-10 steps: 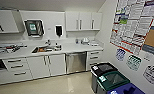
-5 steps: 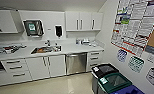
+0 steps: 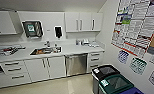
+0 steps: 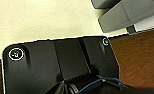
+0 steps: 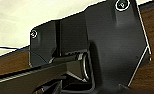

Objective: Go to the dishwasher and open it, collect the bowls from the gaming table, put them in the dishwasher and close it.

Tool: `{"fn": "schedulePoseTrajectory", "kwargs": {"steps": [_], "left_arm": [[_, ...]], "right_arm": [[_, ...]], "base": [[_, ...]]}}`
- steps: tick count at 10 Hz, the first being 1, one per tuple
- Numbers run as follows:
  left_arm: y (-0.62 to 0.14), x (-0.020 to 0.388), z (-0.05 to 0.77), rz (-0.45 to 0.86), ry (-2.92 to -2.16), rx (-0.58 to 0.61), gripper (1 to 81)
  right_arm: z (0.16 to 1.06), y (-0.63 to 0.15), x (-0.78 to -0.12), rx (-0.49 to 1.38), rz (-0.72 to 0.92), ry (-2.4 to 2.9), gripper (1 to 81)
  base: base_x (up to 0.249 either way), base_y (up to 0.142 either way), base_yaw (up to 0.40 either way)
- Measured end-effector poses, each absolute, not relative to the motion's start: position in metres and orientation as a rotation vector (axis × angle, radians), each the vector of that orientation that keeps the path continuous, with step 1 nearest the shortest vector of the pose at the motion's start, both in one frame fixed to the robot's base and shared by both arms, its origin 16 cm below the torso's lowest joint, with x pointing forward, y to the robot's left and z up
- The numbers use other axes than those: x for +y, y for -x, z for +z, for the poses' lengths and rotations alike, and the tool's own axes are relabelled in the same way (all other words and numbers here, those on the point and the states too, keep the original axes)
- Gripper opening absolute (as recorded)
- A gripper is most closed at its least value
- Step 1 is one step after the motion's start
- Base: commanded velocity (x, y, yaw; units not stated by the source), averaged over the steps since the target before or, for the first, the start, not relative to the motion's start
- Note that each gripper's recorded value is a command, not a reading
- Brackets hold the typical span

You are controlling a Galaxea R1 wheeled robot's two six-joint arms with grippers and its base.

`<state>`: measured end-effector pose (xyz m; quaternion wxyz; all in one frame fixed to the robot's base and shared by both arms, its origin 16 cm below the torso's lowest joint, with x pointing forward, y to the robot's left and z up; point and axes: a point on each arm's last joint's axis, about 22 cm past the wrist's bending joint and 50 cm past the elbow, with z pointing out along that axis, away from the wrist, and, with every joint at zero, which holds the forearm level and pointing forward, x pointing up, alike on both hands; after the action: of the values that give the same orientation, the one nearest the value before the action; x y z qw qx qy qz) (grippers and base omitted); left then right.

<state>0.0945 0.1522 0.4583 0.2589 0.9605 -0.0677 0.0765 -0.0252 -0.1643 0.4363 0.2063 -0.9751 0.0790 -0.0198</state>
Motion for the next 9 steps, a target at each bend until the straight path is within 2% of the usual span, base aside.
{"fn": "schedulePoseTrajectory", "kwargs": {"steps": [5,7,9], "left_arm": [[-0.094,0.165,0.457,0.209,-2.621,-0.185,81.1],[-0.095,0.139,0.461,0.212,-2.582,-0.180,81.1],[-0.094,0.151,0.460,0.213,-2.599,-0.180,81.1]], "right_arm": [[0.439,0.025,-0.146,0.218,-0.058,2.691,81.1],[0.435,0.024,-0.176,0.221,-0.061,2.733,81.1],[0.435,0.021,-0.168,0.219,-0.069,2.724,81.1]], "base": [[0.117,0.000,0.000],[0.132,0.000,0.000],[0.134,0.000,0.000]]}}
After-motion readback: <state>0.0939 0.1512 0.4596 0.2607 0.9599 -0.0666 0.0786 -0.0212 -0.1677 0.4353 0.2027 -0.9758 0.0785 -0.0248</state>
